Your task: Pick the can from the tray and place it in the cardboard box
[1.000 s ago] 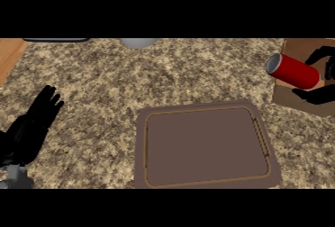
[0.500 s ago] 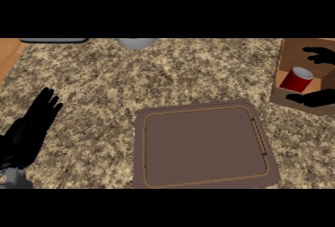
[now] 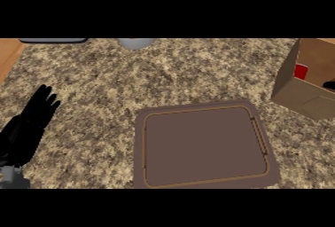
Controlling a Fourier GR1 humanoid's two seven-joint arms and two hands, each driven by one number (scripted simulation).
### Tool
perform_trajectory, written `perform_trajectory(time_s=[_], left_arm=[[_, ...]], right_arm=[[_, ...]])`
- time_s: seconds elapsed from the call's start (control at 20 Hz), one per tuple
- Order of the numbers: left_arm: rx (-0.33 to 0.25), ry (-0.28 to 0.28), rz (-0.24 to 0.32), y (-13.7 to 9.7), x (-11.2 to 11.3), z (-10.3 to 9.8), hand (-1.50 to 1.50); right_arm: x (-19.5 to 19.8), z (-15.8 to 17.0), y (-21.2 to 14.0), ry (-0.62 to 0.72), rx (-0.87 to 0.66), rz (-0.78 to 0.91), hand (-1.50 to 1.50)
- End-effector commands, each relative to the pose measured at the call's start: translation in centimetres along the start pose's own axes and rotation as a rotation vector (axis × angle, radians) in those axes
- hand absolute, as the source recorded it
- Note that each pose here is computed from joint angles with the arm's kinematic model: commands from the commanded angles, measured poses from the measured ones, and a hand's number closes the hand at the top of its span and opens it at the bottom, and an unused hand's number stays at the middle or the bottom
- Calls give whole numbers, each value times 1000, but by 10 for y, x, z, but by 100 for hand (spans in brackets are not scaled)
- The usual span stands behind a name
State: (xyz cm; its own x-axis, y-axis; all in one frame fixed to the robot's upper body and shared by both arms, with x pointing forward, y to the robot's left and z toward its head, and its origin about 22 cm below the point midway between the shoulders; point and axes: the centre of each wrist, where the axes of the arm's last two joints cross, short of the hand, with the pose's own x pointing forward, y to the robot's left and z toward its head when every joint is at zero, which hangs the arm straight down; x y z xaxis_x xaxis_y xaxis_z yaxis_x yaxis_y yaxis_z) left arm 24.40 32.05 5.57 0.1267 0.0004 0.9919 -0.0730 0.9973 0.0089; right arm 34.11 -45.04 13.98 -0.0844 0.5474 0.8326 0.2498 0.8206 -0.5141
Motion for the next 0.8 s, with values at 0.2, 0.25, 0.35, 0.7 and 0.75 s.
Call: perform_trajectory(time_s=[0.2,0.25,0.35,0.7,0.75], left_arm=[[-21,-6,5,-11,-1,4,0],[7,-8,3,-10,-4,-5,0],[-14,-14,-3,0,10,-2,0],[-32,-8,1,-7,5,-9,0],[-35,-7,-11,-15,14,0,0]], right_arm=[[-26,14,-73,56,-85,-150,-150],[-31,23,-84,21,-87,-163,-150],[-38,43,-127,28,-84,-167,-150],[-40,48,-151,-14,-57,-152,-150],[-56,57,-141,6,-28,-138,-150]])
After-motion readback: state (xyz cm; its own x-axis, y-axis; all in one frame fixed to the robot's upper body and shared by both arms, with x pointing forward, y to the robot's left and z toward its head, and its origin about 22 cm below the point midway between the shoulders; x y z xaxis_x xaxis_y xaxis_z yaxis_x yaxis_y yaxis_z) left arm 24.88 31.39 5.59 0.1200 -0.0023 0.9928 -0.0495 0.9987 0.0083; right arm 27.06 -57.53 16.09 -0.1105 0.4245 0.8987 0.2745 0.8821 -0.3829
